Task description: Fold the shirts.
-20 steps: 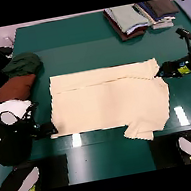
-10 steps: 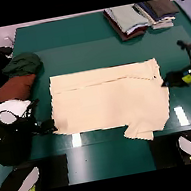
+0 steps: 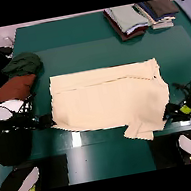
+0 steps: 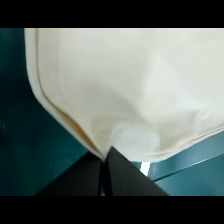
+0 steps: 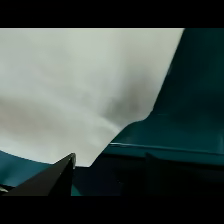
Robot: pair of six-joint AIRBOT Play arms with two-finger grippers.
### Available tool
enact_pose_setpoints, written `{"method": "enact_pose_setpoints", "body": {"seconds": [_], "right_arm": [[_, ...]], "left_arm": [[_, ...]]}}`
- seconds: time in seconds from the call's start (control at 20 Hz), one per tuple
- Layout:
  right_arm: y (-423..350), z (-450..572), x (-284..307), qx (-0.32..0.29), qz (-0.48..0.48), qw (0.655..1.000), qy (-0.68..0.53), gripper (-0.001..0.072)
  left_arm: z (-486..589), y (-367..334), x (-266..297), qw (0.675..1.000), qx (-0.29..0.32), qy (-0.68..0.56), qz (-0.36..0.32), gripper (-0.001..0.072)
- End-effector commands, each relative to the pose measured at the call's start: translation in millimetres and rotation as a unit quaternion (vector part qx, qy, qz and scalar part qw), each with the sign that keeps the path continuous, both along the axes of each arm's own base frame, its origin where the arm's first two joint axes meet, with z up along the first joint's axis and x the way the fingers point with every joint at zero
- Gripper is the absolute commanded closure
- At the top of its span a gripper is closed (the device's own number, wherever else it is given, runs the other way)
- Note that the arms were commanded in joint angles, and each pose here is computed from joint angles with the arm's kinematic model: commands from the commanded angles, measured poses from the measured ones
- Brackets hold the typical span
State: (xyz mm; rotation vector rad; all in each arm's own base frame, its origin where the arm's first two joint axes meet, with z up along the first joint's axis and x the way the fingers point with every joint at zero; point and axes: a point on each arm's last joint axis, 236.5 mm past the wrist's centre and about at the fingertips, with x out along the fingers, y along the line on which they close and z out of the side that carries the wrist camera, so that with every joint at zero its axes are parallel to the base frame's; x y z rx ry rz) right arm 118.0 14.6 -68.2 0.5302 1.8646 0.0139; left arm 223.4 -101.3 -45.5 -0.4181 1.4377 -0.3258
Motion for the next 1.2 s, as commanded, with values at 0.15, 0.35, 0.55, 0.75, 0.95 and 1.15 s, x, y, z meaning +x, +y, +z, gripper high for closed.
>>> {"method": "enact_pose_setpoints", "body": {"seconds": [0.15, 0.35, 0.55, 0.75, 0.95, 1.15], "right_arm": [[18.3, -17.9, -5.2, -0.017, 0.035, 0.999, 0.011, 0.0222], [35.5, -27.9, -9.2, 0.004, 0.062, 0.997, 0.046, 0.0327], [45.3, -21.6, 5.0, 0.004, 0.117, 0.993, 0.026, 0.0640], [47.8, 17.2, 28.5, -0.003, 0.139, 0.989, -0.047, 0.0698], [39.9, 65.8, 29.3, -0.027, 0.157, 0.981, -0.113, 0.0699], [17.0, 108.3, 62.3, -0.095, 0.143, 0.963, -0.207, 0.0699]], "left_arm": [[1.1, 0.2, 3.8, 1.000, 0.000, -0.007, 0.003, 0.0683], [1.7, -0.9, 3.2, 1.000, -0.002, -0.007, 0.001, 0.0683], [7.1, -2.6, -0.5, 1.000, -0.004, -0.005, -0.019, 0.0684], [41.5, 1.4, -5.8, 0.998, 0.009, -0.050, -0.021, 0.0684], [70.3, -3.3, -41.6, 0.998, 0.003, -0.058, -0.031, 0.0684], [90.5, -2.0, -29.0, 0.995, 0.005, -0.101, -0.018, 0.0684]]}}
